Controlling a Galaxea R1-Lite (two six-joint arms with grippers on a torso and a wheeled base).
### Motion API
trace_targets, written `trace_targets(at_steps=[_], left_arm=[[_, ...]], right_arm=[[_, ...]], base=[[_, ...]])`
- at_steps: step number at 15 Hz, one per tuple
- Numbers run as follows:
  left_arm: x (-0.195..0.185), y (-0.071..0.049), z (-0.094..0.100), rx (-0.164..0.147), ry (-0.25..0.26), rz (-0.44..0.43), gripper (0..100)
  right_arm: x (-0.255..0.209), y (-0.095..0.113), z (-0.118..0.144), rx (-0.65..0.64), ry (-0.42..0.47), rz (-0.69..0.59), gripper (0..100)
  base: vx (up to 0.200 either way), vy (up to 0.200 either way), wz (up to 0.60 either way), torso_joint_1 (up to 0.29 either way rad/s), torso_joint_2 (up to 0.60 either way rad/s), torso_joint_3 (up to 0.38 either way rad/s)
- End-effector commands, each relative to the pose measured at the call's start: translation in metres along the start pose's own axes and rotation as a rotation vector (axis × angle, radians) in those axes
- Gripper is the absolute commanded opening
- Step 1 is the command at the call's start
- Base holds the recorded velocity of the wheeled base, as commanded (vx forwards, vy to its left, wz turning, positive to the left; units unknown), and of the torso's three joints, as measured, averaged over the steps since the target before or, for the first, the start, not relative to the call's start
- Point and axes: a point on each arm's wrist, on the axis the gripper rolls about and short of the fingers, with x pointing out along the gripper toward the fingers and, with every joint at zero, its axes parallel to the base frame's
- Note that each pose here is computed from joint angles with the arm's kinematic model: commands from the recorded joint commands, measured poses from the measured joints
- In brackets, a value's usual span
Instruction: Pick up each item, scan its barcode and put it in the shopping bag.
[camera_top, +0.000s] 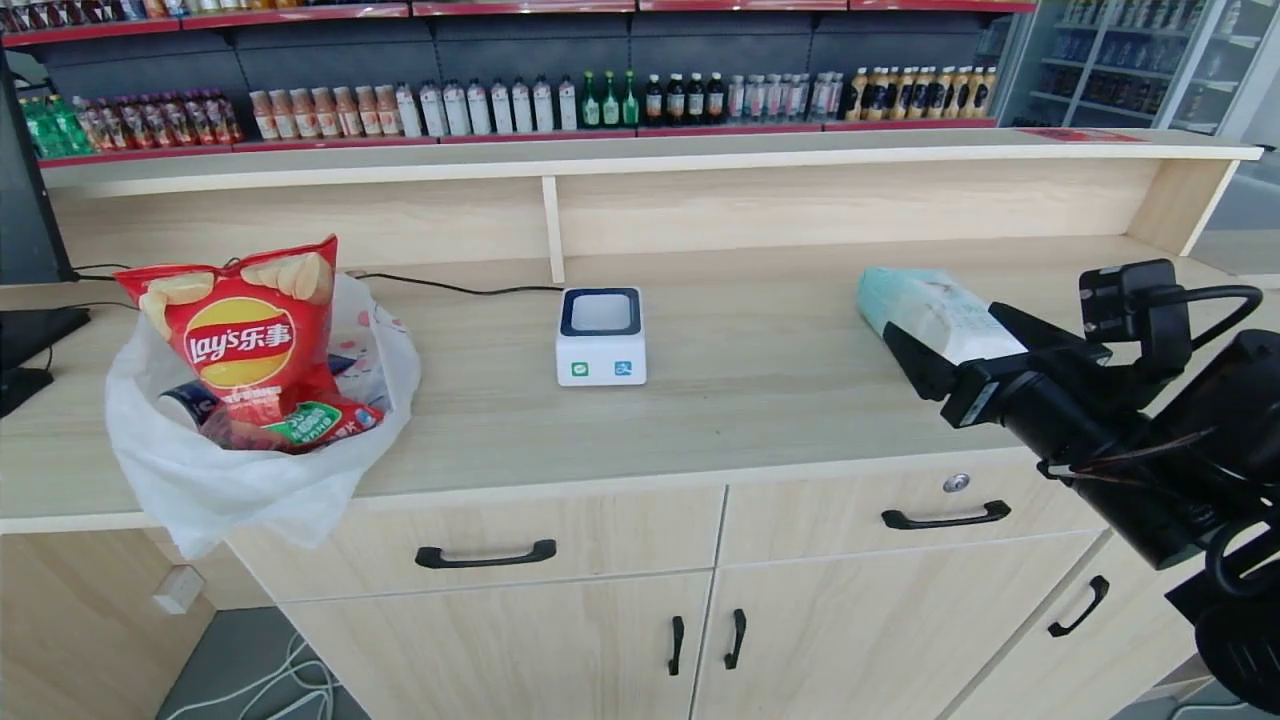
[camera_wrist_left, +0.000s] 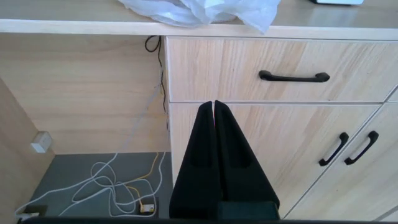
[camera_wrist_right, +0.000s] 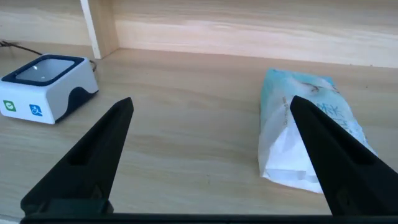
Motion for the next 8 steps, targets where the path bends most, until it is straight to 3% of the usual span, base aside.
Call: trace_targets(at_steps=[1,3,8], left_arm=[[0.0000,0.0000,0.0001,0.000,-0.001,0.000,0],[0.0000,0.0000,0.0001,0.000,-0.001,0.000,0],[0.0000,0.0000,0.0001,0.000,-0.001,0.000,0]], right_arm=[[-0.0115,-0.0015,-0.0036,-0.002,0.031,-0.008,100],[-0.0145,-0.0047,-0.0014,-0.011,0.027,-0.020,100],[-0.0156,-0.0053,-0.0022,-0.014,0.031,-0.016,100]], base=[[0.000,-0.200,0.60,0.012,0.01,0.007],[0.000,-0.200,0.60,0.000,0.00,0.002],[0.000,0.000,0.00,0.000,0.00,0.000]])
